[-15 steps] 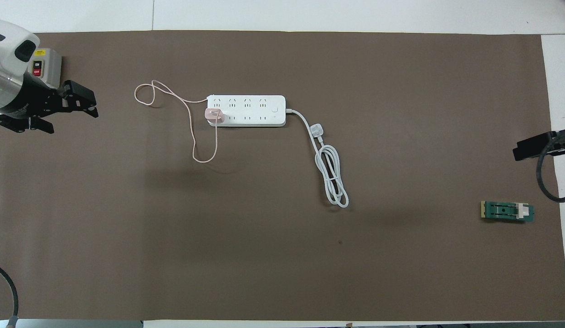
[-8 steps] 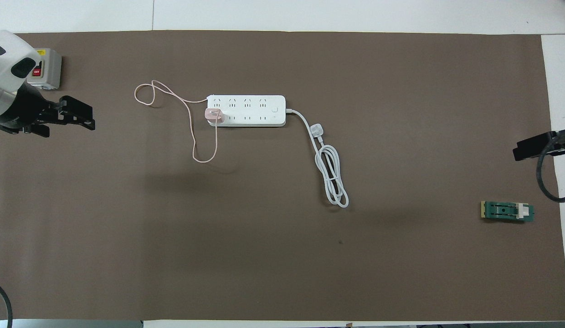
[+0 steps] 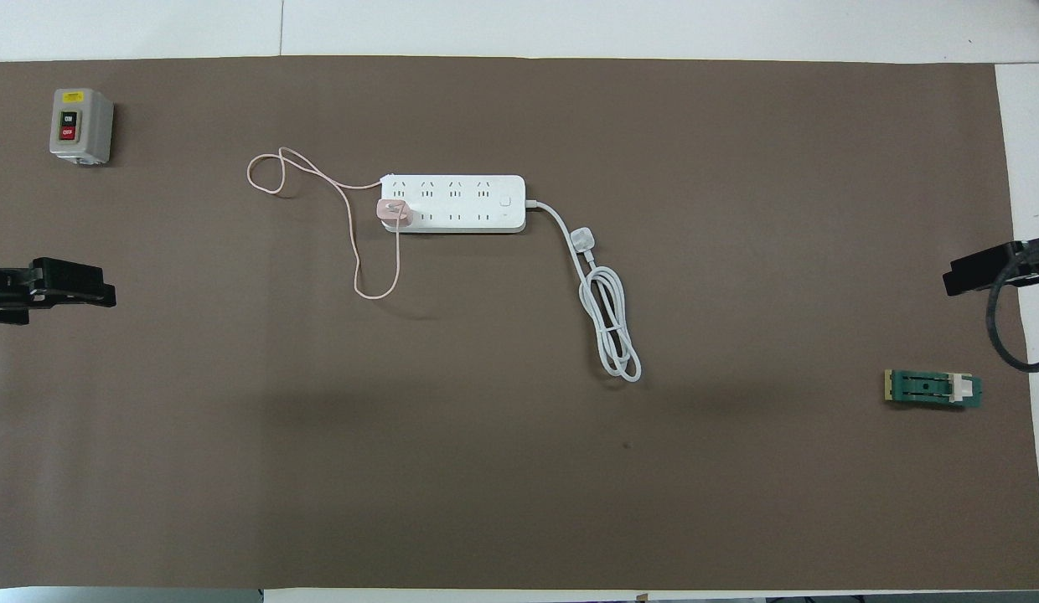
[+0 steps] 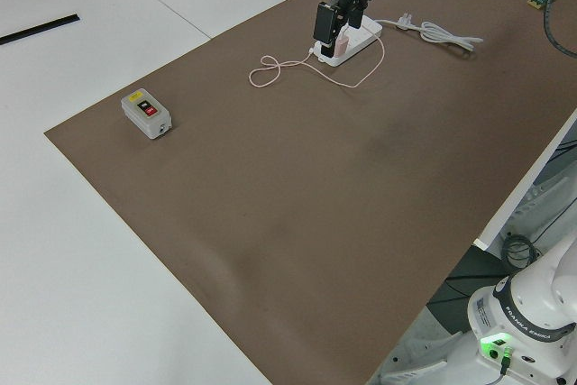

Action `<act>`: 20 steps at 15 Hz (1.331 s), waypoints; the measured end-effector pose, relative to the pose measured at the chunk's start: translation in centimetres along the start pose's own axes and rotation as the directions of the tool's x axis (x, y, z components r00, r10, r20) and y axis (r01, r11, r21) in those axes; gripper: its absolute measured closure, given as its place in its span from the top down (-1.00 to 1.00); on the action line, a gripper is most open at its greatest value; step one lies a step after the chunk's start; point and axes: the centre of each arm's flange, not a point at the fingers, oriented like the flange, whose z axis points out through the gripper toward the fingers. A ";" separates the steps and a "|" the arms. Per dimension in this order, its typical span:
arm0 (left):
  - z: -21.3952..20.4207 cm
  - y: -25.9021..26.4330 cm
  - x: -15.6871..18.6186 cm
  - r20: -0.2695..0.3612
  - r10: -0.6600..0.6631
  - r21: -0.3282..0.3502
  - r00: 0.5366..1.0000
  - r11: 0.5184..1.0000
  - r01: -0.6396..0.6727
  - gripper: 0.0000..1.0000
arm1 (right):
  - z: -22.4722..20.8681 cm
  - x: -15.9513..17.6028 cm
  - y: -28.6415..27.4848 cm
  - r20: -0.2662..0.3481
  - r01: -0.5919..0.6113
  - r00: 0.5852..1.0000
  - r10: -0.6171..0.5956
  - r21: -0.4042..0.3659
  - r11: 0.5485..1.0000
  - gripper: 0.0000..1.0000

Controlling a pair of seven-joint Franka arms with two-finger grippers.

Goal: Plug charger into power strip

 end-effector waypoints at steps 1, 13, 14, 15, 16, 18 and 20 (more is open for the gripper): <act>-0.5 -0.5 -0.2 -0.010 -0.007 0.000 1.000 1.000 0.007 1.00 | 0.0 0.0 0.0 0.000 0.000 1.000 0.000 0.000 1.000 1.00; -1.4 -1.4 2.5 0.016 -0.035 0.028 0.999 0.999 0.034 1.00 | 0.0 0.0 0.0 0.000 0.000 1.000 0.000 0.000 1.000 1.00; -1.1 -0.8 3.0 0.019 -0.024 0.032 1.000 0.999 0.024 1.00 | 0.0 0.0 0.0 0.000 0.000 1.000 0.000 0.000 1.000 1.00; -0.9 0.0 3.3 0.022 -0.011 0.035 1.000 0.999 0.010 1.00 | 0.0 0.0 0.0 0.000 0.000 1.000 0.000 0.000 1.000 1.00; -0.7 0.8 3.4 0.026 0.003 0.036 1.000 0.999 -0.004 1.00 | 0.0 0.0 0.0 0.000 0.000 1.000 0.000 0.000 1.000 1.00; -0.4 1.7 3.3 0.031 0.019 0.038 0.999 0.999 -0.020 1.00 | 0.0 0.0 0.0 0.000 -0.001 1.000 0.001 0.000 1.000 1.00; -0.5 1.8 3.3 0.033 0.021 0.038 0.999 0.999 -0.022 1.00 | 0.0 0.0 0.1 0.000 -0.001 1.000 0.001 0.000 1.000 1.00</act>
